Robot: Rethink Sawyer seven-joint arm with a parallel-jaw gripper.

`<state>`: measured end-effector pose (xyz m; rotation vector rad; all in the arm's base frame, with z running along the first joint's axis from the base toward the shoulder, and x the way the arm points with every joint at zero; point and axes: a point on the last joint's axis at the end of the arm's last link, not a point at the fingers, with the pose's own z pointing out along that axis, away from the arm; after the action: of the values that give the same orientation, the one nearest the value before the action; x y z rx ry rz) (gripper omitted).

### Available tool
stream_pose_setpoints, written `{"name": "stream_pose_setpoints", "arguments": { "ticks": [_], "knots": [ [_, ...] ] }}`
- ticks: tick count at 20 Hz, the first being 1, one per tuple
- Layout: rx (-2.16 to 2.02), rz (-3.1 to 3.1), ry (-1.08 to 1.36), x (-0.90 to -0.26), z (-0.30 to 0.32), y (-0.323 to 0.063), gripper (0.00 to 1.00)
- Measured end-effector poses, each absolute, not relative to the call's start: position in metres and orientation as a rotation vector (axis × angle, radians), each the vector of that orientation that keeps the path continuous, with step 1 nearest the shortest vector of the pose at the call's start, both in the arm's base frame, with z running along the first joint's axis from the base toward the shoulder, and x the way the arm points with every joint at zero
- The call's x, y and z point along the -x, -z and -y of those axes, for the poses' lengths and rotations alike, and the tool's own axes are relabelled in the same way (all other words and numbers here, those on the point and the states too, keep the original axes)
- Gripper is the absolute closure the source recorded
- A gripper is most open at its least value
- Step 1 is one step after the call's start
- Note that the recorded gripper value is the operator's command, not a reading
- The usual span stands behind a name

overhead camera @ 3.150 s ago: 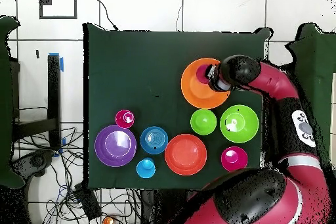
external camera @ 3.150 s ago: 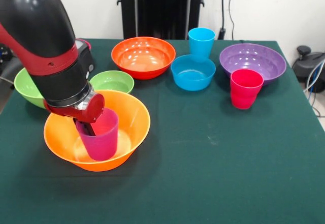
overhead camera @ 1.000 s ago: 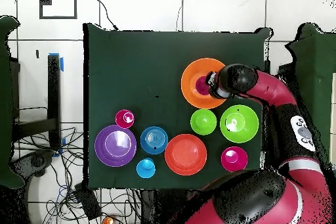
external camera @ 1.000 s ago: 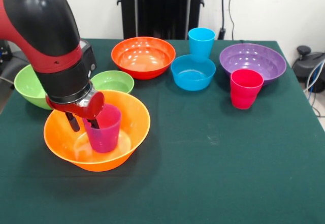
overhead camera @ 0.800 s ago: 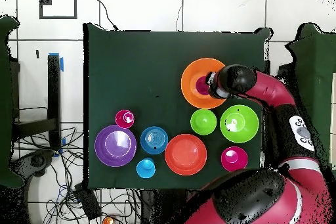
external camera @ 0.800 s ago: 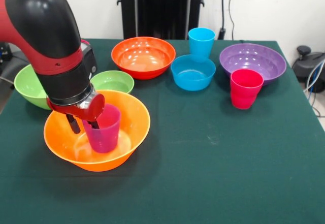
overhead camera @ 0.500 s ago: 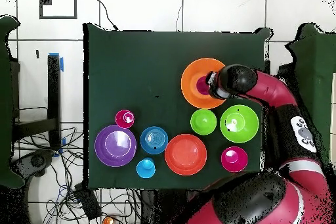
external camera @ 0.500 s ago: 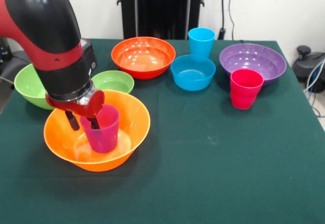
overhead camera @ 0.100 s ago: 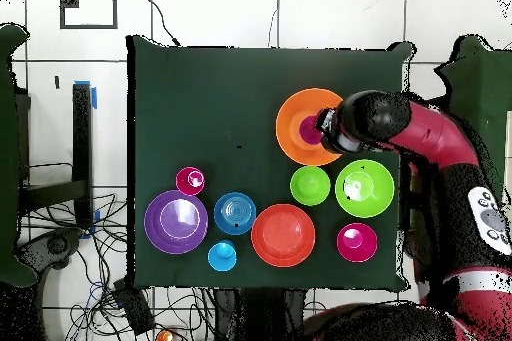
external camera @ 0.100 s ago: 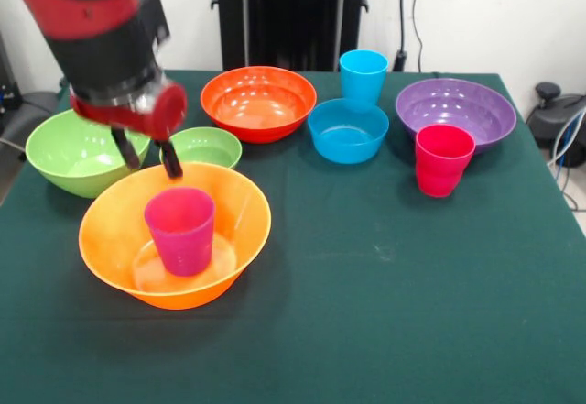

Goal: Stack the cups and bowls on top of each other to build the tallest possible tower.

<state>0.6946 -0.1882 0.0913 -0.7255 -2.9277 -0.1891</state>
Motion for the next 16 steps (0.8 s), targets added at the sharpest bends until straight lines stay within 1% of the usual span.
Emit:
{"name": "stream_pose_setpoints", "arguments": {
  "ticks": [3, 5, 13, 16],
  "knots": [
    [0.73, 2.919, 0.183, -0.698, 0.192, -0.124, 0.0],
    [0.732, 2.922, 0.177, -0.699, 0.193, -0.138, 0.0],
    [0.771, 2.929, 0.221, -0.708, 0.192, -0.171, 0.0],
    [0.786, 2.934, 0.263, -0.715, 0.174, -0.18, 0.0]
  ]
}}
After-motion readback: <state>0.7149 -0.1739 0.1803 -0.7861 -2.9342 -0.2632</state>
